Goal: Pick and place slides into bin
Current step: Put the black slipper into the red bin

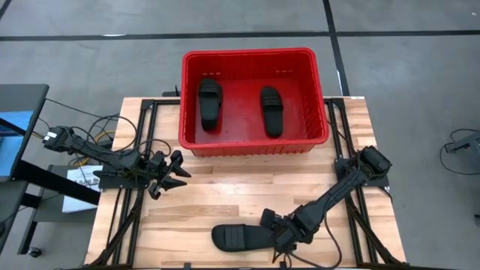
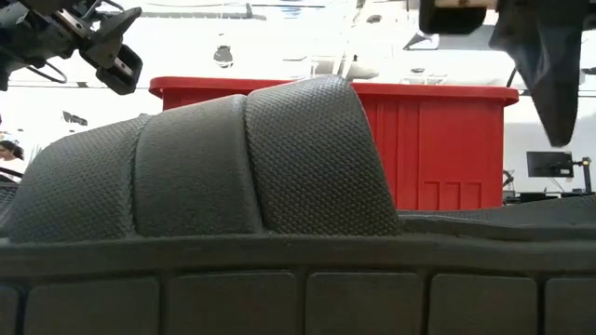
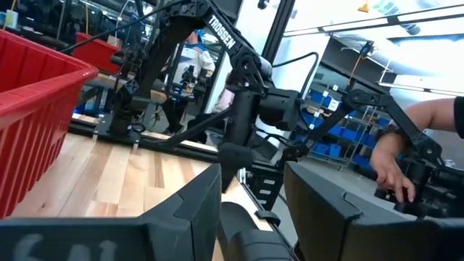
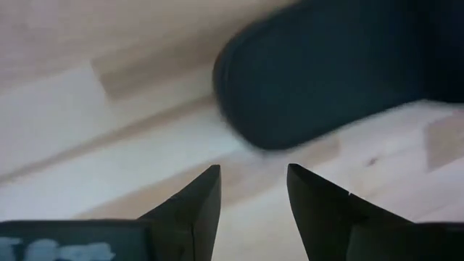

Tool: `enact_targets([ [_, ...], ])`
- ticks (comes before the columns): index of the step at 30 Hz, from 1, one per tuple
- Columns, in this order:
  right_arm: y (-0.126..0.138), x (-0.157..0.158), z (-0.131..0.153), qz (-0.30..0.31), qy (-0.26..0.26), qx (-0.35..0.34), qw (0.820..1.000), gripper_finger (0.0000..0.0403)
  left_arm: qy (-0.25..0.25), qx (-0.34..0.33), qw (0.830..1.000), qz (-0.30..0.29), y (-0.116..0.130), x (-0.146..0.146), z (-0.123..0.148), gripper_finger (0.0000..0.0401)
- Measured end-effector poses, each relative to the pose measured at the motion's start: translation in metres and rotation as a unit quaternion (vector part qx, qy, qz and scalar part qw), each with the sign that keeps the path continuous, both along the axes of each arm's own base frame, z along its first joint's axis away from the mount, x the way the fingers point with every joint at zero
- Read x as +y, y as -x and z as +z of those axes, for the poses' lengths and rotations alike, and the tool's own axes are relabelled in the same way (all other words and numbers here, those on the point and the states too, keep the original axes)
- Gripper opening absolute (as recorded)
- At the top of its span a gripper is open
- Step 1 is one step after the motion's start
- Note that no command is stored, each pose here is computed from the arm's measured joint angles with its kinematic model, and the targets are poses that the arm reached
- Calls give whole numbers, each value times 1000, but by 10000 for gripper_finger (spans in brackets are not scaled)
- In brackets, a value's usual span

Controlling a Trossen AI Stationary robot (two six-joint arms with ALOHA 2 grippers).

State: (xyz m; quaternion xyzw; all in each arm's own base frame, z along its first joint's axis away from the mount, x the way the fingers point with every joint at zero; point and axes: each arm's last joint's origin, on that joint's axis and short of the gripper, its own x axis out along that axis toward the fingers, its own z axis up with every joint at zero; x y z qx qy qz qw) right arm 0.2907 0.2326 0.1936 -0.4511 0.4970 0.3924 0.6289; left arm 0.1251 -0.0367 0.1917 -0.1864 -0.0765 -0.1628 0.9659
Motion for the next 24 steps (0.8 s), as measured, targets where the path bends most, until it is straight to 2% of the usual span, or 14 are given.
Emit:
enact_targets([
  [11,10,22,2,40,-5,-43,998,150,0,-1,1000,0,0,0,0,142],
  [18,7,23,3,38,-14,-54,998,150,0,-2,1000,1,0,0,1,142],
  [24,1,26,-9,36,-12,-54,998,150,0,-1,1000,0,0,0,1,142],
])
